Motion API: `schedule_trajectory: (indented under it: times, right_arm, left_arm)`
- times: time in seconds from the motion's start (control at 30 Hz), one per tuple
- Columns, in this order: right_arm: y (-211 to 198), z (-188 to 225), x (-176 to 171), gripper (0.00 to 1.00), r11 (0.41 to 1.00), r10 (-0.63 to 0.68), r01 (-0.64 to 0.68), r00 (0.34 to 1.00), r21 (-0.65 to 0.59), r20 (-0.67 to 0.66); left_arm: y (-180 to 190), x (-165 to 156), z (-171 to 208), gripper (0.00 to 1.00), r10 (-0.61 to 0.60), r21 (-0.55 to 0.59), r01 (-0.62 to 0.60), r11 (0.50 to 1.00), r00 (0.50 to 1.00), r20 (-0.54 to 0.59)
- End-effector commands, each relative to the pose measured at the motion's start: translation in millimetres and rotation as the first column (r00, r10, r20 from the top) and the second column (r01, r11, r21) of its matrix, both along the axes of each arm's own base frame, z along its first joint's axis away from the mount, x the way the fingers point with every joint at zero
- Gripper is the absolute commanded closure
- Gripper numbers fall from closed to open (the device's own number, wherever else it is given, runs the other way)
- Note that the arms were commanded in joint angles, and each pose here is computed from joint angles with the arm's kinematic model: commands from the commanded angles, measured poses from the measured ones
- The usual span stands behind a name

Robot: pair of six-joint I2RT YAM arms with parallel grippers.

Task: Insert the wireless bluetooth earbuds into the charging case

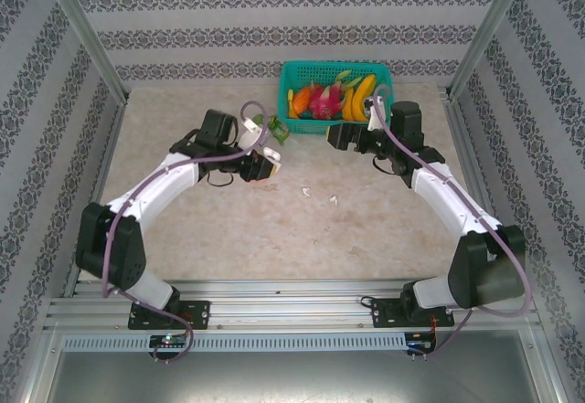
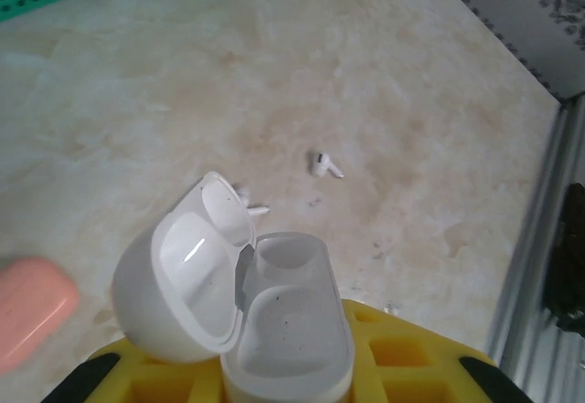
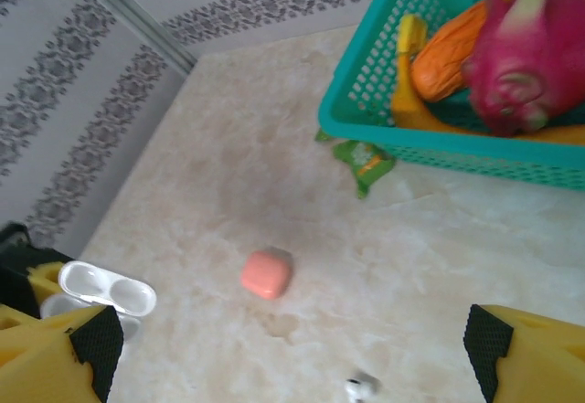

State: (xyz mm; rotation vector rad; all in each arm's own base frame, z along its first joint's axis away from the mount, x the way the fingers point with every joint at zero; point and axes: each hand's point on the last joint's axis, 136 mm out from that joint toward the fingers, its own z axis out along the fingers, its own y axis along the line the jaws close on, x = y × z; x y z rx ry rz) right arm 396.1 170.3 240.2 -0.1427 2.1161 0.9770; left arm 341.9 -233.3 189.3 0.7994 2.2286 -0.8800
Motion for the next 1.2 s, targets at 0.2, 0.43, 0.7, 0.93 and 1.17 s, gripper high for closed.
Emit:
schedule_trajectory:
  times: [0.2, 0.43, 0.7, 0.93, 1.17]
  right_arm:
    - [-12, -8, 16, 0.02, 0.994, -0.112, 0.113, 0.989, 0.004, -0.092]
    - [-55, -6, 9, 0.02, 0.874, -0.325, 0.339, 0.940, -0.347, 0.100]
    - [-123, -3, -4, 0.02, 0.626, -0.627, 0.654, 0.746, -0.425, 0.225]
    - [-104, -3, -16, 0.02, 0.787, -0.558, 0.572, 0.820, -0.231, 0.129]
    - [-76, -38, -32, 0.02, 0.783, -0.520, 0.494, 0.854, -0.377, 0.039]
  left_arm:
    - [18, 10, 58, 1.00, 0.179, -0.182, -0.112, 0.977, 0.895, 0.410]
    - [19, 7, 71, 1.00, 0.226, -0.249, -0.115, 0.962, 0.845, 0.484]
    - [16, 0, 63, 1.00, 0.248, -0.277, -0.105, 0.955, 0.796, 0.552]
    - [4, -13, 50, 1.00, 0.204, -0.270, -0.034, 0.962, 0.748, 0.631]
    - [-9, -21, 32, 1.00, 0.190, -0.271, -0.006, 0.963, 0.727, 0.660]
